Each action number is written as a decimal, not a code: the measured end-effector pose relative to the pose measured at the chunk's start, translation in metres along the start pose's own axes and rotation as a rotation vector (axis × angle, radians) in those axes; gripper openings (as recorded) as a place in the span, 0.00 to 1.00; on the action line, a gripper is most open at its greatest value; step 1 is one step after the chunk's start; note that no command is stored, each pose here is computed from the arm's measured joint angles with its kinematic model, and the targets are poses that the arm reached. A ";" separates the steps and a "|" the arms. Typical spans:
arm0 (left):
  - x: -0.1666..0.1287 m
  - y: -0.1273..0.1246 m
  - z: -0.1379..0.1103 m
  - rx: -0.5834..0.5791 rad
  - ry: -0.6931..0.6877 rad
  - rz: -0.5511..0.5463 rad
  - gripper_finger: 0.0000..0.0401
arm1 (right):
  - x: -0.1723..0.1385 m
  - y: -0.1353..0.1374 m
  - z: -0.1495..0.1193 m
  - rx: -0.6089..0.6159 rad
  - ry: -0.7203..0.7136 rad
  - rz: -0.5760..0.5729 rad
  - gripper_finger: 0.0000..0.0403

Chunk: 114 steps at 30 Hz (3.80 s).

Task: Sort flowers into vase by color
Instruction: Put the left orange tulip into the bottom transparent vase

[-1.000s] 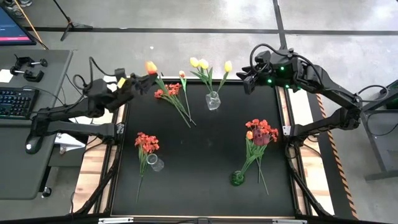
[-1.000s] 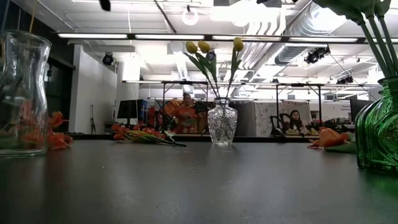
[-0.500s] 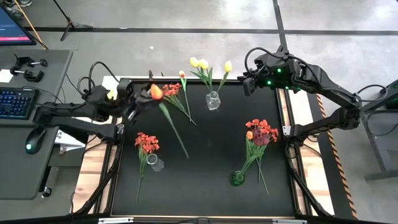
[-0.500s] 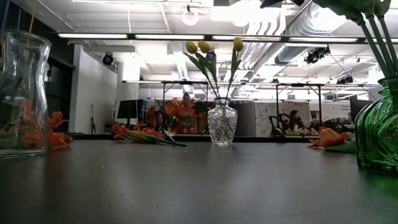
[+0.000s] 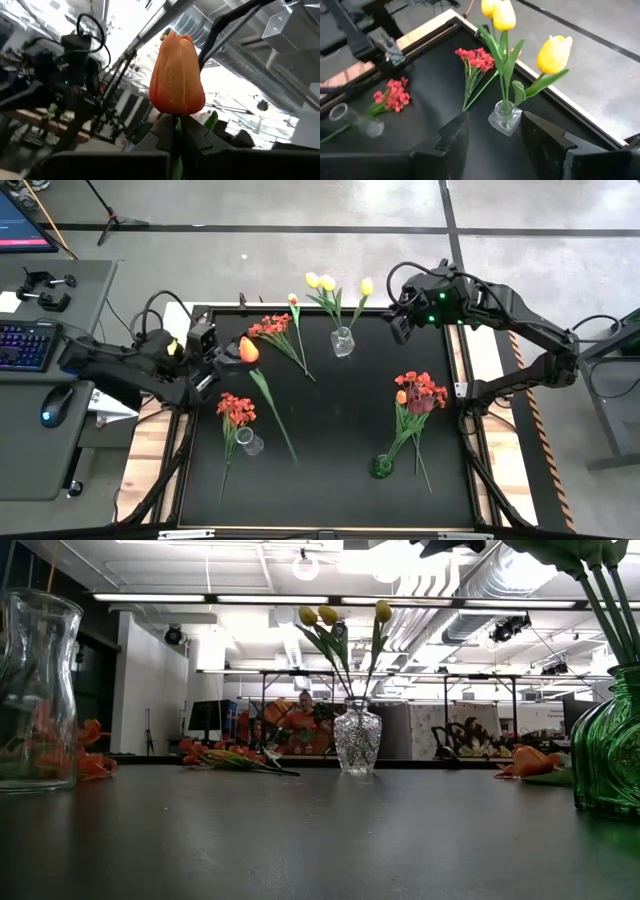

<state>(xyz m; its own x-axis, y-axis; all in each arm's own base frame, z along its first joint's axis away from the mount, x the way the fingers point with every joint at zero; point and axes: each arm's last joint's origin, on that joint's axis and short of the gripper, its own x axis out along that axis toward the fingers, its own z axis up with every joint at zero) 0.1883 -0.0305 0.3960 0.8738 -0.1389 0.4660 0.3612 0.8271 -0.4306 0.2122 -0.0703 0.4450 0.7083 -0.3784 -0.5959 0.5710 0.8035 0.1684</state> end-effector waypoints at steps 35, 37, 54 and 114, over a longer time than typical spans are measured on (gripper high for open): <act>-0.016 -0.016 0.031 0.283 -0.221 -0.077 0.00 | 0.000 0.001 0.001 0.015 -0.009 0.023 0.42; -0.017 -0.017 0.031 0.286 -0.198 -0.087 0.00 | 0.000 0.001 0.001 0.011 -0.009 0.022 0.42; -0.074 -0.028 0.043 0.097 0.029 0.026 0.00 | 0.000 0.001 0.001 0.020 -0.011 0.014 0.42; -0.072 0.009 -0.035 -0.025 0.484 0.508 0.00 | 0.021 0.001 -0.003 -0.046 0.088 -0.060 0.42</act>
<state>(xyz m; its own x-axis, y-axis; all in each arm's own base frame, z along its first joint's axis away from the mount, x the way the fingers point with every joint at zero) 0.1396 -0.0324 0.3314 0.9811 0.0296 -0.1913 -0.1276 0.8421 -0.5240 0.2267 -0.0757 0.4298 0.6332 -0.3866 -0.6705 0.5905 0.8014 0.0956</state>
